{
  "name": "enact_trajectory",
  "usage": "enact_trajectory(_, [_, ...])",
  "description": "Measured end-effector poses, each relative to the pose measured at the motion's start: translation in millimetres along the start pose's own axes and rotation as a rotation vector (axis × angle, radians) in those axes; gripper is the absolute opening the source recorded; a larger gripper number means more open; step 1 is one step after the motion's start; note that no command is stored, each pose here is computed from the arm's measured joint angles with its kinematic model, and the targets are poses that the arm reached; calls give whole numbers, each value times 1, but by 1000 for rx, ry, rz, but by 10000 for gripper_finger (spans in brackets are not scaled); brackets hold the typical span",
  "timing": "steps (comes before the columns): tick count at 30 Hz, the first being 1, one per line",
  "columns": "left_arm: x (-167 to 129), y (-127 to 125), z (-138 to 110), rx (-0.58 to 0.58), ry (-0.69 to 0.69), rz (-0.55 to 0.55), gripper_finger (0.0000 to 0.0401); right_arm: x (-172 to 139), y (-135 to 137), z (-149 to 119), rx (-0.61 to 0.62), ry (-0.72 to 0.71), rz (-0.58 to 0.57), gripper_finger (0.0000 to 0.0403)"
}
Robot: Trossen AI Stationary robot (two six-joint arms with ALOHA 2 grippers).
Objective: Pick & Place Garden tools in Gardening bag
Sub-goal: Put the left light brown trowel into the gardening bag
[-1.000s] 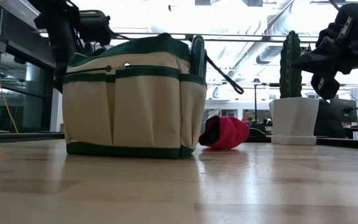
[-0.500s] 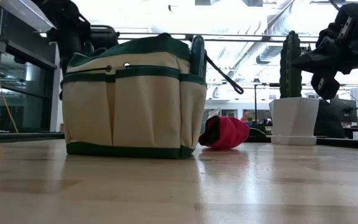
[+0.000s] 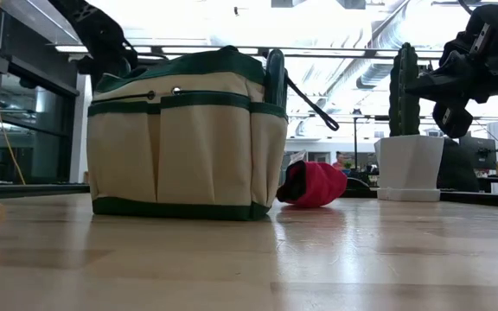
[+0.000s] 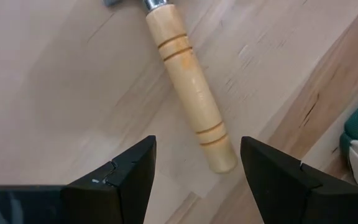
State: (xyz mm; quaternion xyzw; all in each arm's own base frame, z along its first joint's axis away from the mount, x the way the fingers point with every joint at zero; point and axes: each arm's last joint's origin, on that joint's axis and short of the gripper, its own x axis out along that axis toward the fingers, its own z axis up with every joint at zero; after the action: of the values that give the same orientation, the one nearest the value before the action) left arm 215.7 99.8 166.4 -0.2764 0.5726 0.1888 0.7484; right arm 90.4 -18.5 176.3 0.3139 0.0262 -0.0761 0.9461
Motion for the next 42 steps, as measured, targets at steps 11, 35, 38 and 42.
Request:
enact_trajectory(11, [12, 0, 5, -1, 11, -21, 225, 0, 0, 0, 0, 0, 0, 4])
enact_trajectory(35, [18, 1, 5, -1, 35, -16, 151, 0, 0, 0, 0, 0, 0, 4])
enact_trajectory(38, [18, 1, 5, 0, 35, -17, 125, 0, 0, 0, 0, 0, 0, 4])
enact_trajectory(42, [18, 1, 5, 19, 40, -16, 96, 0, 0, 0, 0, 0, 0, 4])
